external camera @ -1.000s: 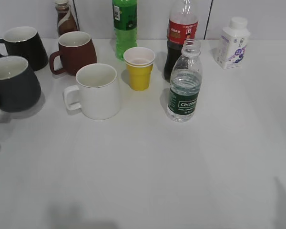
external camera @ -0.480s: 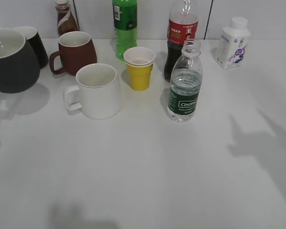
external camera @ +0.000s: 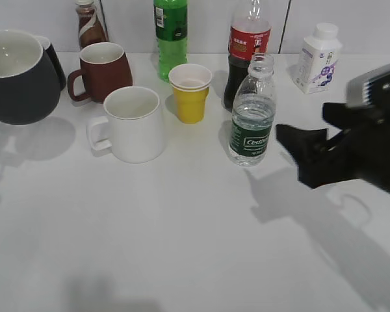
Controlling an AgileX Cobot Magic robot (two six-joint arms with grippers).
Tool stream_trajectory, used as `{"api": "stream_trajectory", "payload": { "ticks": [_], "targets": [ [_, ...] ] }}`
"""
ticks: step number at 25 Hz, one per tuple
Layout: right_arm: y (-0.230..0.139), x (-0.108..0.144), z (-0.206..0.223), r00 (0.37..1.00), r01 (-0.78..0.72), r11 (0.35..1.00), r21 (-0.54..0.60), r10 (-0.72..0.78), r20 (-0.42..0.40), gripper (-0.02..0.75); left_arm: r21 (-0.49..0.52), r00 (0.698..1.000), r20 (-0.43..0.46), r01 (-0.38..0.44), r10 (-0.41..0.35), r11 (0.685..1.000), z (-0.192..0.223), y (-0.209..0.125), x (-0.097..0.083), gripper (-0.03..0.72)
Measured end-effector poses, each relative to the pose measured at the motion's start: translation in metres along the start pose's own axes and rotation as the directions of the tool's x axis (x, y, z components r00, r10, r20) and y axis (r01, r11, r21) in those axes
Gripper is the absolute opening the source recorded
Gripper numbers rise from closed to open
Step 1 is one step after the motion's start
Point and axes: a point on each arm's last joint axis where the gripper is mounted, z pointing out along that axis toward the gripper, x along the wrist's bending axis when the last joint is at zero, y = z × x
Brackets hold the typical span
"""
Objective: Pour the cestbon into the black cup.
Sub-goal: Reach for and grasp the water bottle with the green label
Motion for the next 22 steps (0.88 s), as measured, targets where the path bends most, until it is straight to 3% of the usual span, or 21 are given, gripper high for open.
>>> {"api": "stream_trajectory", "payload": {
  "ticks": [7,11,14,22],
  "targets": [
    [-0.033,0.004,0.039,0.996,-0.086,0.996,-0.030,0.086,-0.011,0.636,-0.013,1.000,0.016,0.027,-0.027,1.000,-0.002,0.006,-0.001,0.052],
    [-0.046,0.006,0.057,0.992,-0.129,0.992,0.000,0.129,-0.009,0.640,0.031,0.999,0.045,0.015,-0.017,0.999,-0.004,0.006,-0.003,0.052],
    [-0.049,0.008,0.074,0.991,-0.133,0.991,0.013,0.134,-0.017,0.640,0.084,0.997,0.060,0.048,-0.053,0.995,-0.005,0.005,-0.008,0.052],
    [-0.047,0.011,0.130,0.989,-0.144,0.990,0.001,0.144,-0.012,0.623,0.099,0.970,0.240,0.021,-0.044,0.995,-0.003,0.018,-0.055,0.052]
  ]
}}
